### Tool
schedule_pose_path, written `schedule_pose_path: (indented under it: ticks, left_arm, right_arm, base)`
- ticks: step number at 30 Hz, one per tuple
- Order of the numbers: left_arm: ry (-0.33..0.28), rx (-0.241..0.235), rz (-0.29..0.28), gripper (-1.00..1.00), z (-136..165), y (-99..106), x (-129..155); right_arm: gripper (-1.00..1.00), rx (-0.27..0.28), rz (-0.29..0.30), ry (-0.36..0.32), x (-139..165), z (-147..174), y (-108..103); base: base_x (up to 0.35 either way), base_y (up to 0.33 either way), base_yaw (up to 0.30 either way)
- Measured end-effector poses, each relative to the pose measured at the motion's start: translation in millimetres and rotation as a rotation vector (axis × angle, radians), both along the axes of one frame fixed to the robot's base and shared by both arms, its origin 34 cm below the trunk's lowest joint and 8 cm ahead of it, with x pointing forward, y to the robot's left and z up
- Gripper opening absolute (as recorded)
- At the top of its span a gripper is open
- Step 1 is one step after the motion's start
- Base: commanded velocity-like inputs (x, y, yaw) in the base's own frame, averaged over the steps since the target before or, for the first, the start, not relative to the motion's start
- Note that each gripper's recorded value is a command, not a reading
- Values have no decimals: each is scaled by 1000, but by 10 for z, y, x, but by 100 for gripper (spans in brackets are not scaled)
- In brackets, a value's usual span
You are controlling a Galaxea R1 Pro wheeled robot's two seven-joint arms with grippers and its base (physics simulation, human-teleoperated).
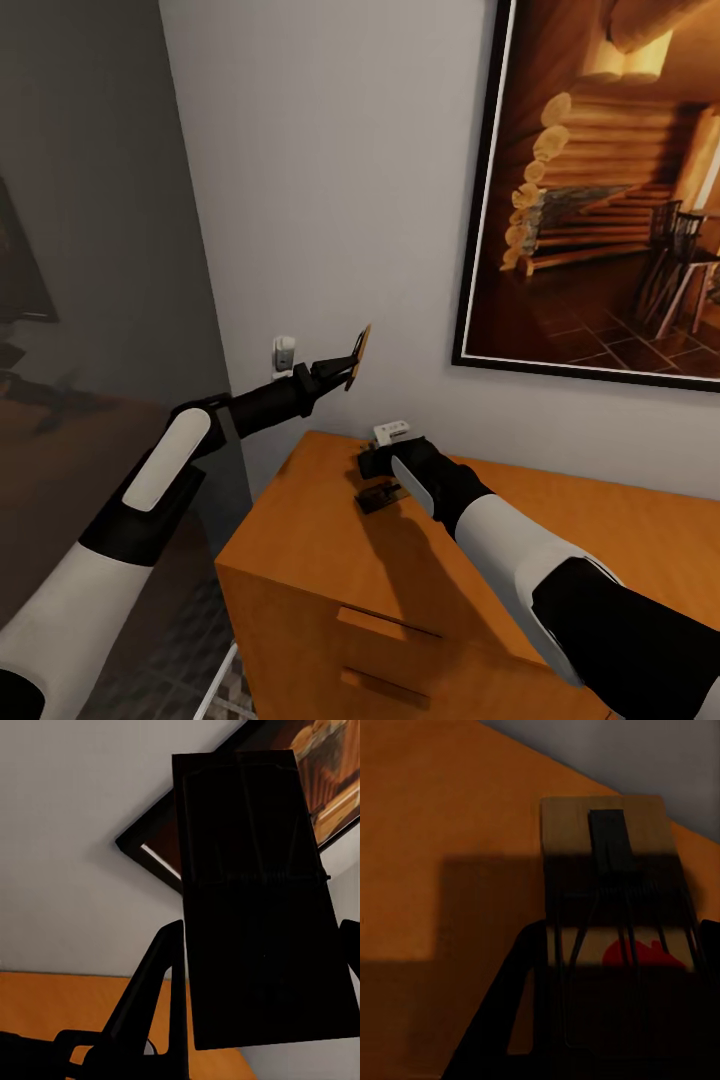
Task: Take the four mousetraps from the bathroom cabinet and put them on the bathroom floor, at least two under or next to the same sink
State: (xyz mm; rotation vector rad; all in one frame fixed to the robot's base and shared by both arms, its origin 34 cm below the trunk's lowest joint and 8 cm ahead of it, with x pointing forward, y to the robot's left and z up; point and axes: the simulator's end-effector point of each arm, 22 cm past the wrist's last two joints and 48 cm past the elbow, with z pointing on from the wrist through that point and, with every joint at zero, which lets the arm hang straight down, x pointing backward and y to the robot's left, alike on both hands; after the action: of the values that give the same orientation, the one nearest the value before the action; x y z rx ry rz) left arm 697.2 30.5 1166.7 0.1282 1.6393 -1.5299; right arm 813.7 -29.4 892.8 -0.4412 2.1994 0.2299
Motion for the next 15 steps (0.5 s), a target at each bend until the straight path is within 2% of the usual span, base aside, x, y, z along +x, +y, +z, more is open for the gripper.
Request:
schedule_pose_path:
  ticks: [15]
  left_arm:
    - [1,-1,-1,-100,-2,-9,1]
  right_arm:
    - [-100,-2,2,-1,0,-2,0]
  base:
    - [0,0,0]
